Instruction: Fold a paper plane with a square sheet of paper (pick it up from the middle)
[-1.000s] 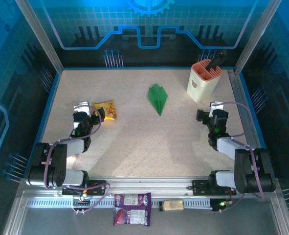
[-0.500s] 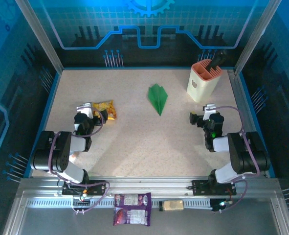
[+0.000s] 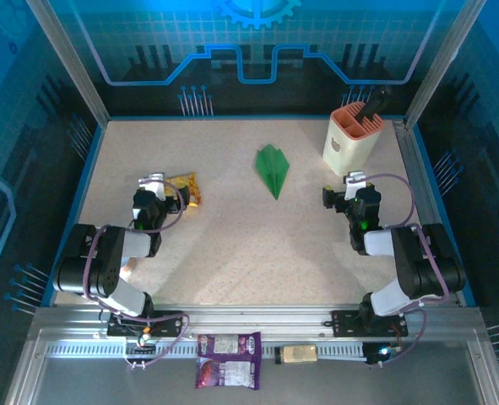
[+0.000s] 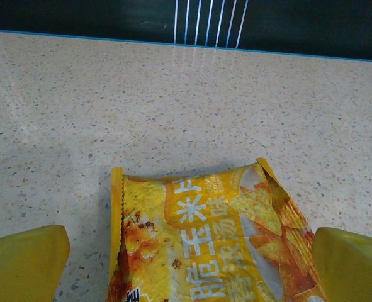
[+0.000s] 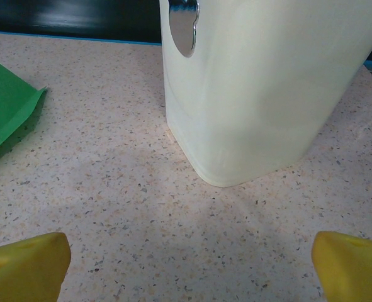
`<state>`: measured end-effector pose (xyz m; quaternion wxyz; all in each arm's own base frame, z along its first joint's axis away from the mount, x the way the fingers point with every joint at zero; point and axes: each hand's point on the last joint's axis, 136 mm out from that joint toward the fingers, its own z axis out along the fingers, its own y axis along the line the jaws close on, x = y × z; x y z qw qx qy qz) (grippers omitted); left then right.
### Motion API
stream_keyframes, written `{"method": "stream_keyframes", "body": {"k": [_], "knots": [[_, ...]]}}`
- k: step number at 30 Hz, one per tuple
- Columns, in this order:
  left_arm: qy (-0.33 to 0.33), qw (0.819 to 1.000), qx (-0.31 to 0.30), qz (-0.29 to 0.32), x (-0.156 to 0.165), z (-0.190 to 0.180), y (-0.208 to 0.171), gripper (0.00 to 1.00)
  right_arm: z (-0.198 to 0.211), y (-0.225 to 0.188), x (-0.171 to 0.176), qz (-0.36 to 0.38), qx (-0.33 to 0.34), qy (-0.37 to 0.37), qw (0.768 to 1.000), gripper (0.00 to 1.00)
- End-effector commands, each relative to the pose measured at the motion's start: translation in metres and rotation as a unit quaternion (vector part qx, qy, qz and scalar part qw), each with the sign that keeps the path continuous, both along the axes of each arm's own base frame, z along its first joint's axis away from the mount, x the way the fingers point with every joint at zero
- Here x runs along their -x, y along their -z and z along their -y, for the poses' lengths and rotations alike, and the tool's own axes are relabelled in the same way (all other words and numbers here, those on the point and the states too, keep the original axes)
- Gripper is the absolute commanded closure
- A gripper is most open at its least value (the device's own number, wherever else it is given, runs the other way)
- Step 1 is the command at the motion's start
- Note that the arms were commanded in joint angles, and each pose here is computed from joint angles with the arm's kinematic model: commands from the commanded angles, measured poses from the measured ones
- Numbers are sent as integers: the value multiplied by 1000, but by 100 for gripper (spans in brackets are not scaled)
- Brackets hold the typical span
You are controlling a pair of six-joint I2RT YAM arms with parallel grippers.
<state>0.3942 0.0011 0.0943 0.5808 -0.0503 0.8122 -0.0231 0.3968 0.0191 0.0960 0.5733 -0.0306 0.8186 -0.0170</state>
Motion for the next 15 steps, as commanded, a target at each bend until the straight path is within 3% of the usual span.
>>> {"method": "stream_keyframes", "body": {"k": [1,15], "knots": [[14,1000,-9,-2,-5,5,-1,0,0,-4,-4,7,10,2,1000,1],[18,1000,-5,-5,-5,5,1,0,0,-4,-3,8,10,2,1000,1]]}}
